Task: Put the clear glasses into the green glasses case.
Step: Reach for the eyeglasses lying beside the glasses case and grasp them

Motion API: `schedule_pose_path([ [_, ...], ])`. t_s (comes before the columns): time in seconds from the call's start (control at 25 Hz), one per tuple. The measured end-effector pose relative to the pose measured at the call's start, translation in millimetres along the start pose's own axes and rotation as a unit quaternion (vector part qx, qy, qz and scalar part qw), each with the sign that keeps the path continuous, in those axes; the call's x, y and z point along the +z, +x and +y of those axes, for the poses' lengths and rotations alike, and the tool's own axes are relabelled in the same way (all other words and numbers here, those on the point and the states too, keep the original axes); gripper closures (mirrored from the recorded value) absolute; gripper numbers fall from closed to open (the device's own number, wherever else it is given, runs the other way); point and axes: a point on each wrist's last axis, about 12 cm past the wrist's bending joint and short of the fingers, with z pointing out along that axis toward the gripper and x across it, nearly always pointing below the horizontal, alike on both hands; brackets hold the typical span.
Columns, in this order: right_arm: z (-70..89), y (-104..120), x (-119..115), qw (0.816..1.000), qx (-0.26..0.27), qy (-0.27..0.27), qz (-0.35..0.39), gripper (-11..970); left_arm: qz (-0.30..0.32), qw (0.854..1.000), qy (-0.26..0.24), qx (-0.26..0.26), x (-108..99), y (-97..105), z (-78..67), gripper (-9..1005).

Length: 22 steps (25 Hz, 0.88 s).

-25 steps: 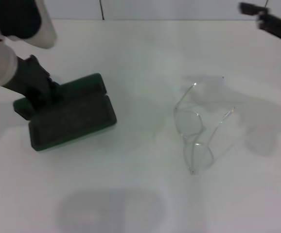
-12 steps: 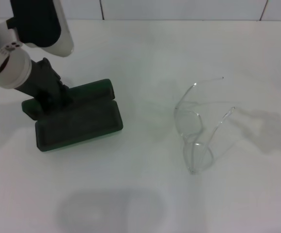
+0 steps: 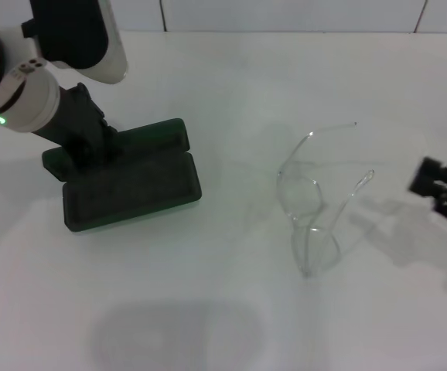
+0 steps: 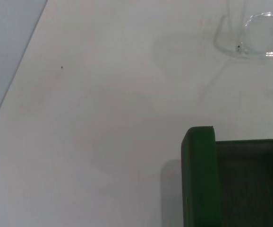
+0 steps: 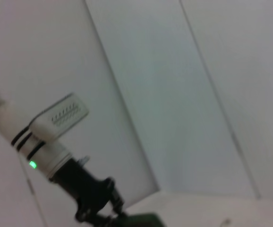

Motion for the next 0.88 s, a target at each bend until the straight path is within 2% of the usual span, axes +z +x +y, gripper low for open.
schedule_pose_path([
  [0.16,-3.0,8,32,0.999,0.021,-0.032,0.024,648,0.002,1.000,0.003,-0.002,2,2,-1.3,802],
  [0.28,-2.0,11,42,0.998,0.027,-0.050,0.038,648,0.004,1.000,0.005,-0.004,2,5,-2.5,802],
  [0.88,-0.3,18,55,0.996,0.033,-0.059,0.058,651,0.004,1.000,0.005,-0.005,3,6,-3.2,801],
])
